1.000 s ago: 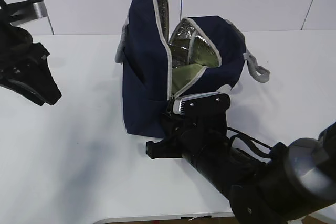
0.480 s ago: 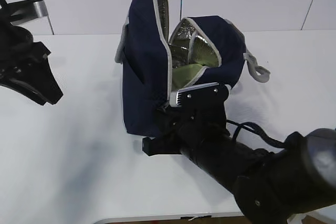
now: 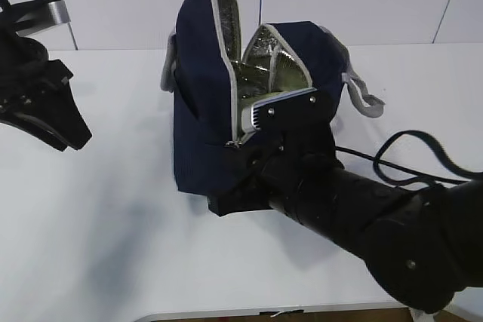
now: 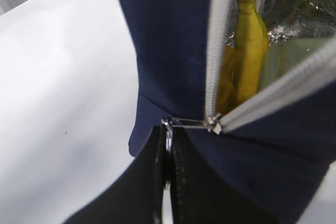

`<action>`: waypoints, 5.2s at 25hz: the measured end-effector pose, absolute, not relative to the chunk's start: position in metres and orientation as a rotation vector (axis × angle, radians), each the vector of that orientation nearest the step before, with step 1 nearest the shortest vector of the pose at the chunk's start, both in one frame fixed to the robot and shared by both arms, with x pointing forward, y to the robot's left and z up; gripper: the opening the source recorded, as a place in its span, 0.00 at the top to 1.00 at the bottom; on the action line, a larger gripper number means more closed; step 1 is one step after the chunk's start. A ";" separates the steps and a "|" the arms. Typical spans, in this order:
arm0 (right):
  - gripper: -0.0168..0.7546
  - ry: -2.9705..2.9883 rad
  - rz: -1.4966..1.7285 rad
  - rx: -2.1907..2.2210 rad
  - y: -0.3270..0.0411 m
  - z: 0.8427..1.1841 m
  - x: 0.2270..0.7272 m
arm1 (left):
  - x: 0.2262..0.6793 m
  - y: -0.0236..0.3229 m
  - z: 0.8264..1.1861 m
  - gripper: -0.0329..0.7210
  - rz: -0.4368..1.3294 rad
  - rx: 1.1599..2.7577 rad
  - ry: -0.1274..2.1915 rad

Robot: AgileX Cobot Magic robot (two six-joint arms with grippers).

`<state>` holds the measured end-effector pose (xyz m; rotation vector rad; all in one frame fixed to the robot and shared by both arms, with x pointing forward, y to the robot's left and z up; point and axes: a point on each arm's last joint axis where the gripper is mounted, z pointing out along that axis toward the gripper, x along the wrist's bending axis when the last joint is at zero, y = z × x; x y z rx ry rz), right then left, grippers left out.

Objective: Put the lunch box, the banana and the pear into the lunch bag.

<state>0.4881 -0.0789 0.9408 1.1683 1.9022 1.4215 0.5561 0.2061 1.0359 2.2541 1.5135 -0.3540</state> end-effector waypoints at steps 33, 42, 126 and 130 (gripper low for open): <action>0.95 2.410 1.159 0.833 -0.044 1.038 0.493 | 0.553 0.208 1.001 0.64 -0.164 2.383 1.203; 0.95 2.469 1.073 0.710 -0.040 1.063 0.497 | 0.552 0.201 0.990 0.62 -0.107 2.294 1.061; 0.95 2.017 0.724 0.577 -0.056 1.141 0.555 | 0.537 0.168 1.036 0.98 0.018 2.130 0.738; 0.95 2.033 0.781 0.667 -0.056 1.141 0.555 | 0.537 0.168 1.036 0.96 0.005 2.118 0.762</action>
